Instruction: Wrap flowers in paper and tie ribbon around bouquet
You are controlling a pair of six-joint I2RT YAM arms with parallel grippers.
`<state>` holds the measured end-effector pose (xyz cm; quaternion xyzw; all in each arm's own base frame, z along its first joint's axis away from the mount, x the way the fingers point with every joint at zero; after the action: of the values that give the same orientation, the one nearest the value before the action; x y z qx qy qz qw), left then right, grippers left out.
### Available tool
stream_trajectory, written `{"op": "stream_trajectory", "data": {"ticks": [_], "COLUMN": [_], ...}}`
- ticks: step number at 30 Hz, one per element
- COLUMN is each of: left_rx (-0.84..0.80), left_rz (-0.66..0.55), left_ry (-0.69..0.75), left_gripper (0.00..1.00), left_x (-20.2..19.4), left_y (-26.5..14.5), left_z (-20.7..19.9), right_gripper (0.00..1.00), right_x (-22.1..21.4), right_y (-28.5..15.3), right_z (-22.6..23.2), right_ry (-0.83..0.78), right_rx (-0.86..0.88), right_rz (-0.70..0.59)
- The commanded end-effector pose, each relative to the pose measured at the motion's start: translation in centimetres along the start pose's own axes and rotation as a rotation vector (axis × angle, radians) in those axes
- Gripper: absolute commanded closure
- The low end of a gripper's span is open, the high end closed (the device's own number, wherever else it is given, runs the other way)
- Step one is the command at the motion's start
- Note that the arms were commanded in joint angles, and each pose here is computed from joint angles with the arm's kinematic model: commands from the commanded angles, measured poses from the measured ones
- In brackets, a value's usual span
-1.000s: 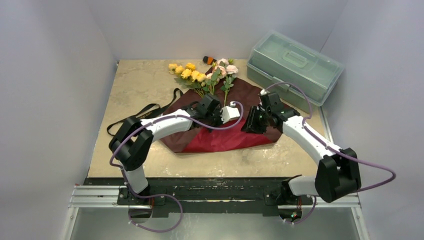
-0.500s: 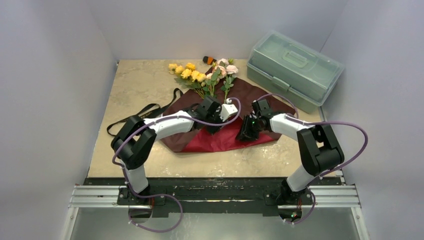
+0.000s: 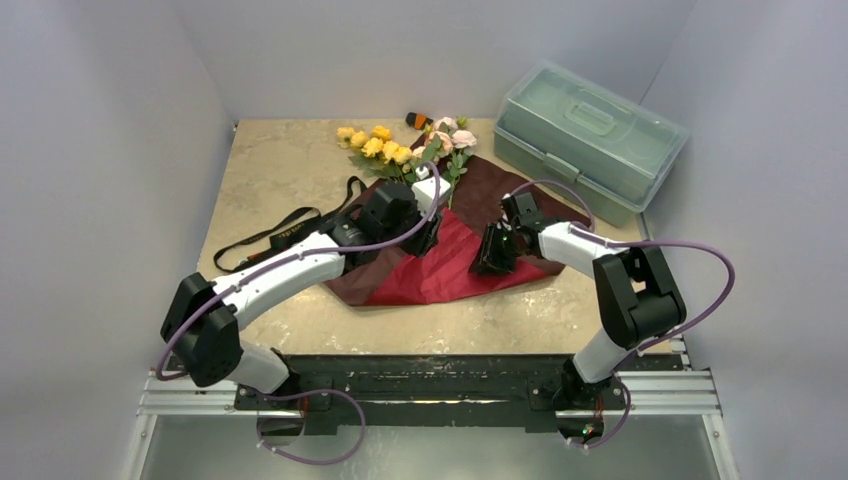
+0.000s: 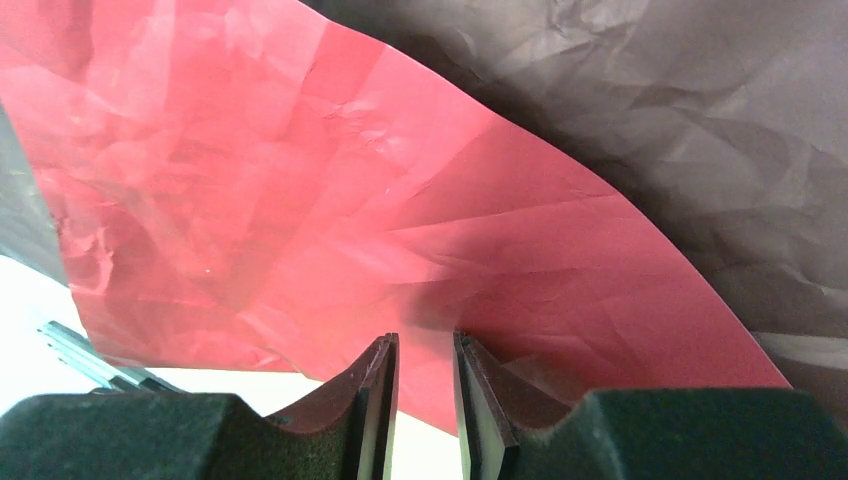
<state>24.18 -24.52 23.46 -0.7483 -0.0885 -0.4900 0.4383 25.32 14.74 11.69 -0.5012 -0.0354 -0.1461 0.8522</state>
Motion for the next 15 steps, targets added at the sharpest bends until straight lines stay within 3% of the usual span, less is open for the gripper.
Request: {"op": "stream_trajectory", "data": {"ticks": [1,7,12,15], "left_rx": [-0.019,0.028,0.096,0.143], "left_rz": [0.151,0.175,0.262,0.293], "left_ry": [-0.160,-0.228,-0.254,-0.269], "left_gripper": [0.69,0.75,0.82,0.85], "left_x": [-5.3,-9.2,-12.0,-13.4], "left_y": [0.3,1.4,2.7,3.0], "left_z": [-0.6,0.0,0.7,1.1], "right_gripper": [0.67,0.67,0.67,0.68], "right_x": [1.3,1.2,1.0,0.9], "right_y": [-0.7,-0.9,-1.2,-1.6], "right_z": [1.0,1.0,0.9,0.5], "right_ry": [-0.044,-0.053,-0.059,-0.028], "right_rx": [0.018,0.007,-0.003,-0.077], "right_rz": [-0.036,-0.027,-0.028,-0.017]}}
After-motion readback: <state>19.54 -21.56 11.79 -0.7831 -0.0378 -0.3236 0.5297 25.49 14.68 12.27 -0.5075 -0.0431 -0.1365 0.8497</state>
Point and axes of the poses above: each gripper's point midway between its finger pads, its own y axis out along the fingers, its own z axis along the line the jaws close on, x = y × z, the point moved 10 cm from there along -y, back along the fingers, and after that the axes turned 4 degrees about -y, right-handed, at the moved point
